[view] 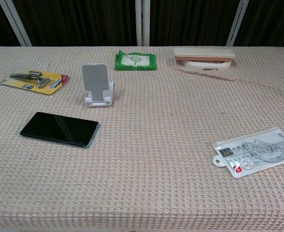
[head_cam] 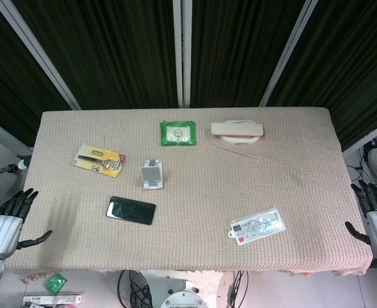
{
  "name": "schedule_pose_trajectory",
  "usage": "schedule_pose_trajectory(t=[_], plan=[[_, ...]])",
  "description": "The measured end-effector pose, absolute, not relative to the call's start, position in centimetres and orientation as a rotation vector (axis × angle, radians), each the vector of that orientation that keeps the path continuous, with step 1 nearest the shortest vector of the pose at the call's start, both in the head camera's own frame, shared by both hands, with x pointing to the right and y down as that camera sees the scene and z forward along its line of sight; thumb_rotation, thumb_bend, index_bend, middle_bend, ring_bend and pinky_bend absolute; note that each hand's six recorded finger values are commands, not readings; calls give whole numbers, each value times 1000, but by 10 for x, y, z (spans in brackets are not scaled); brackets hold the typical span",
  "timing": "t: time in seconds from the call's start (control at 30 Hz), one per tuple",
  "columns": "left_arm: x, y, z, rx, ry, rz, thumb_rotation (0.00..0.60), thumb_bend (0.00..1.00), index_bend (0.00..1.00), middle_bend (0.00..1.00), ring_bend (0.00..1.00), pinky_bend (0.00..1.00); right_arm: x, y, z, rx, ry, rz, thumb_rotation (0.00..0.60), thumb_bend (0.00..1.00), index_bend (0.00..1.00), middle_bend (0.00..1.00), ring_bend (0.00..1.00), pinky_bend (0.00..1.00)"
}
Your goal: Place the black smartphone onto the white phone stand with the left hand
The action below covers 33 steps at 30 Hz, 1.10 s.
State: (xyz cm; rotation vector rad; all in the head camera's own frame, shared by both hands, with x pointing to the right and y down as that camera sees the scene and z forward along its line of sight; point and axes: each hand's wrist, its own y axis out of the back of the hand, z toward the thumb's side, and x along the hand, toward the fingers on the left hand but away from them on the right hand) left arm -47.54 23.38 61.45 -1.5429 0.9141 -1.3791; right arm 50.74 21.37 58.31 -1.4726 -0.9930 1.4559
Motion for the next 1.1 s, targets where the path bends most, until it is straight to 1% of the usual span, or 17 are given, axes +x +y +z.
schedule_pose_trajectory(t=[0.33, 0.4, 0.5, 0.57, 0.8, 0.97, 1.1], plan=[[-472, 231, 610, -1563, 908, -1368, 329, 134, 28, 56, 75, 237, 501, 212, 585, -1475, -1001, 1409, 600, 155, 0, 0, 0, 0], [-469, 231, 611, -1567, 895, -1363, 343, 135, 29, 56, 75, 237, 500, 212, 584, -1475, -1006, 1404, 600, 155, 0, 0, 0, 0], [-464, 229, 612, -1570, 872, -1360, 401, 142, 30, 56, 75, 237, 499, 210, 582, -1470, -1013, 1397, 600, 155, 0, 0, 0, 0], [-462, 229, 614, -1575, 859, -1364, 426, 145, 33, 56, 75, 237, 500, 208, 580, -1465, -1016, 1393, 600, 155, 0, 0, 0, 0], [-440, 227, 627, -1616, 789, -1354, 470, 144, 35, 56, 75, 237, 500, 202, 576, -1451, -1004, 1382, 600, 154, 0, 0, 0, 0], [-416, 220, 642, -1673, 715, -1318, 479, 143, 37, 56, 75, 237, 500, 201, 571, -1449, -1004, 1371, 600, 155, 0, 0, 0, 0], [-390, 215, 660, -1732, 622, -1300, 481, 128, 43, 56, 75, 238, 501, 202, 566, -1440, -1022, 1360, 600, 155, 0, 0, 0, 0]])
